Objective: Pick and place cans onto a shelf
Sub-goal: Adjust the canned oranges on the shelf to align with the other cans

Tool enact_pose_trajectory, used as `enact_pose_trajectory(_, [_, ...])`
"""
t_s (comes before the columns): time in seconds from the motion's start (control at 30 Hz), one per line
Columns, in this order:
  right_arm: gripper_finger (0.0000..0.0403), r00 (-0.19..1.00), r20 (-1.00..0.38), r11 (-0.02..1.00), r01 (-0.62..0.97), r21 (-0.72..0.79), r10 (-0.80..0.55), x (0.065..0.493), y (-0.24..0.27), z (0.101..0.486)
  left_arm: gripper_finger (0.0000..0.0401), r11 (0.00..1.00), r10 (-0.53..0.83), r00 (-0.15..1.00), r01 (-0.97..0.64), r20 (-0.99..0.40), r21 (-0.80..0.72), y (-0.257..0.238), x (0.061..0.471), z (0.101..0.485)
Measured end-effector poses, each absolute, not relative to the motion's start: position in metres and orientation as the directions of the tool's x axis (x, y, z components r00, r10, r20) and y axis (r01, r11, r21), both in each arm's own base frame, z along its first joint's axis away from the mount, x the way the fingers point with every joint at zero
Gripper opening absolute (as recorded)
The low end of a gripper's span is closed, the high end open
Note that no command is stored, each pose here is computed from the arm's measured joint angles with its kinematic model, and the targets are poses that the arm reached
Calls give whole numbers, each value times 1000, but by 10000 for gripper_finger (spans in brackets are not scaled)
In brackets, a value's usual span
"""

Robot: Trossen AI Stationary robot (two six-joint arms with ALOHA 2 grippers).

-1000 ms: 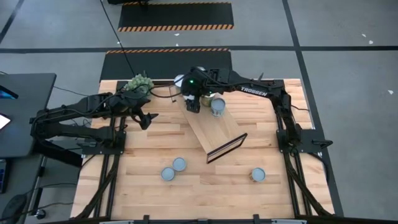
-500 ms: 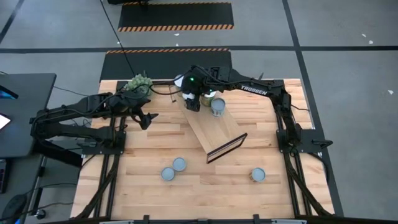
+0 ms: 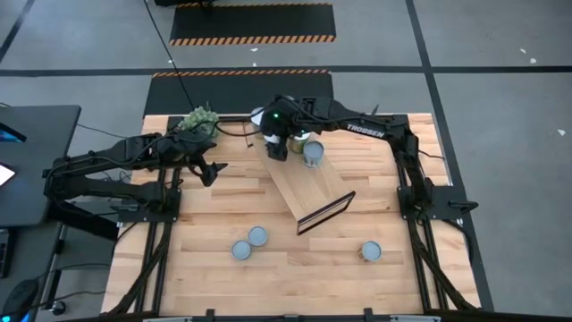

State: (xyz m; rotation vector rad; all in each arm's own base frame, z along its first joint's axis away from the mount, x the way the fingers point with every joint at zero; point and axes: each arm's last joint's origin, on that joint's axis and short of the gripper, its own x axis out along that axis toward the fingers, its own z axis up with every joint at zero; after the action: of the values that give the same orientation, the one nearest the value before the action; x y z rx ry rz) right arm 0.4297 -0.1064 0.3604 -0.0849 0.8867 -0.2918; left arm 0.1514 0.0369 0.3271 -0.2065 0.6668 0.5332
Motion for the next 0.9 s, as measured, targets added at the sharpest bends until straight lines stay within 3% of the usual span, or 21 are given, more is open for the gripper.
enact_pose_trajectory(0.63, [380,513,-713,873,367,-321,-478,435,-103,355,377,848,403,659,-530,-634,-12,37,151,327])
enact_pose_trajectory(0.9, [380,555,-701,891,341,-299,-448,436,-94,360,377,847,403,661,-532,-633,-16,37,152,327])
